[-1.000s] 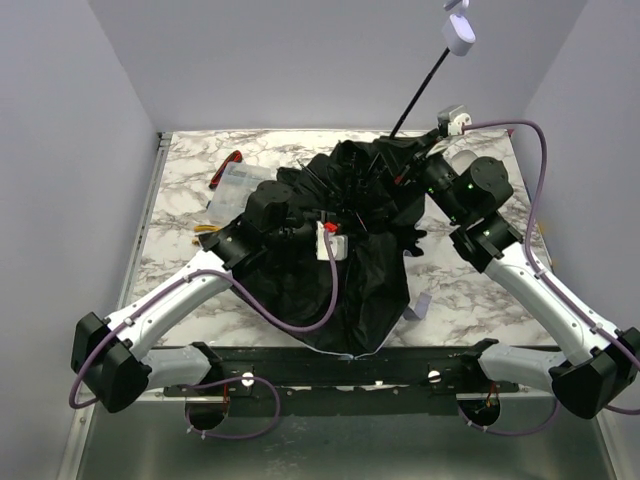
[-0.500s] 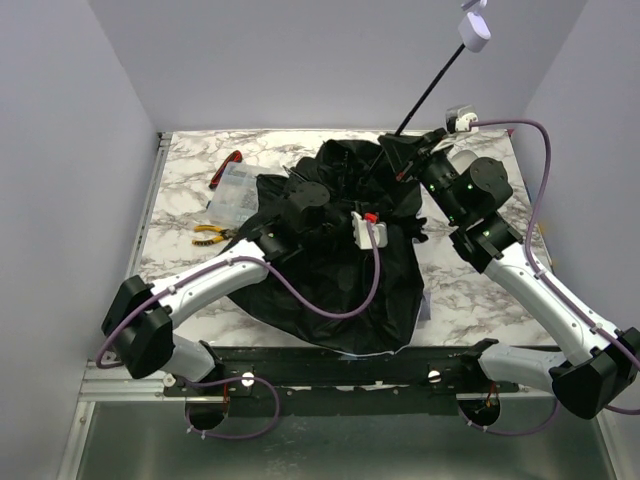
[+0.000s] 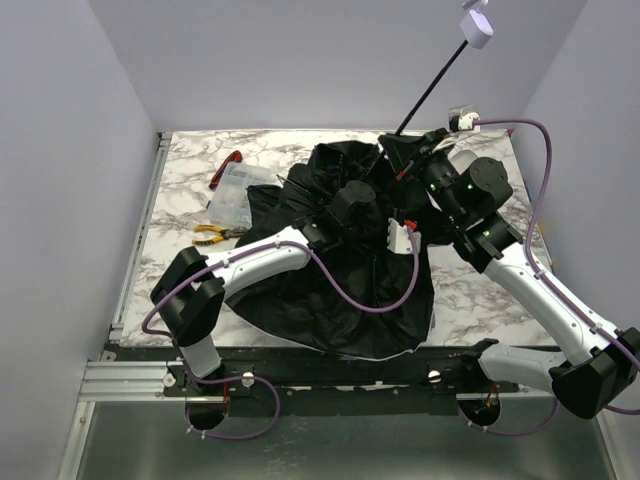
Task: Open the umbrella
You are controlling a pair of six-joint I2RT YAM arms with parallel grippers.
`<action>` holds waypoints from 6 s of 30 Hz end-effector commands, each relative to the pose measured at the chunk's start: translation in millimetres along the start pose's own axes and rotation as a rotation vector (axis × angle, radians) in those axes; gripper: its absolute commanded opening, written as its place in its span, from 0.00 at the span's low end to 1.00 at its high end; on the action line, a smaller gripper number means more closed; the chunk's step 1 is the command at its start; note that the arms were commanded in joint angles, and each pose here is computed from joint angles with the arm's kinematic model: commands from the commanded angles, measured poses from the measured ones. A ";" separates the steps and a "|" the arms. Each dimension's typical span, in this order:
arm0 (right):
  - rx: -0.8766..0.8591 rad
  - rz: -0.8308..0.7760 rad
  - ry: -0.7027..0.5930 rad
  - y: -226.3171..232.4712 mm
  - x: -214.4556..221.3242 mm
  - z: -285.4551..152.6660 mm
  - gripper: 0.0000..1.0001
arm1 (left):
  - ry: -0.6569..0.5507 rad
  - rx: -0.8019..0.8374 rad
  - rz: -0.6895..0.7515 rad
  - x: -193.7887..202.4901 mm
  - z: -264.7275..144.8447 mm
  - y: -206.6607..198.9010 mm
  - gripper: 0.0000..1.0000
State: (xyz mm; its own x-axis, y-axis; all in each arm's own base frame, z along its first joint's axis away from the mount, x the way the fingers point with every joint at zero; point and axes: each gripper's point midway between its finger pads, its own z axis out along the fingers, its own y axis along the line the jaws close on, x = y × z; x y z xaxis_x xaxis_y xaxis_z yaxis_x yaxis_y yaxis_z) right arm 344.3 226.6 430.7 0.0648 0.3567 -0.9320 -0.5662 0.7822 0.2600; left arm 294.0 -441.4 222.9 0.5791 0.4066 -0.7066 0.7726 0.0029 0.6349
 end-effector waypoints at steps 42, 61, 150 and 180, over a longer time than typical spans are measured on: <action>-0.321 -0.232 -0.125 52.4 -32.9 -31.5 0.00 | -0.250 -0.064 -0.544 -52.3 -136.9 79.1 0.66; -0.394 -0.204 -0.133 66.8 -37.6 -40.7 0.00 | -0.531 0.022 -0.894 -109.0 -106.4 93.8 0.38; -0.533 -0.183 0.832 6.0 212.4 -180.2 0.43 | -0.477 -0.123 -0.565 -128.6 -162.4 122.1 0.00; -0.493 -0.100 0.085 72.2 -38.2 -38.1 0.61 | -0.481 0.097 -0.555 -127.2 -146.4 94.8 0.00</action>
State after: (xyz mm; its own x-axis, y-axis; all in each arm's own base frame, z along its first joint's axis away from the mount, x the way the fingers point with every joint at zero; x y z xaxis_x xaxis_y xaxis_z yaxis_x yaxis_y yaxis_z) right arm 264.1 247.1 455.2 0.0514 0.1564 -0.9864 -0.8828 0.4688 0.0283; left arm 271.5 -357.2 384.5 0.0347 -0.0086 -0.9994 0.9971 0.0676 0.0340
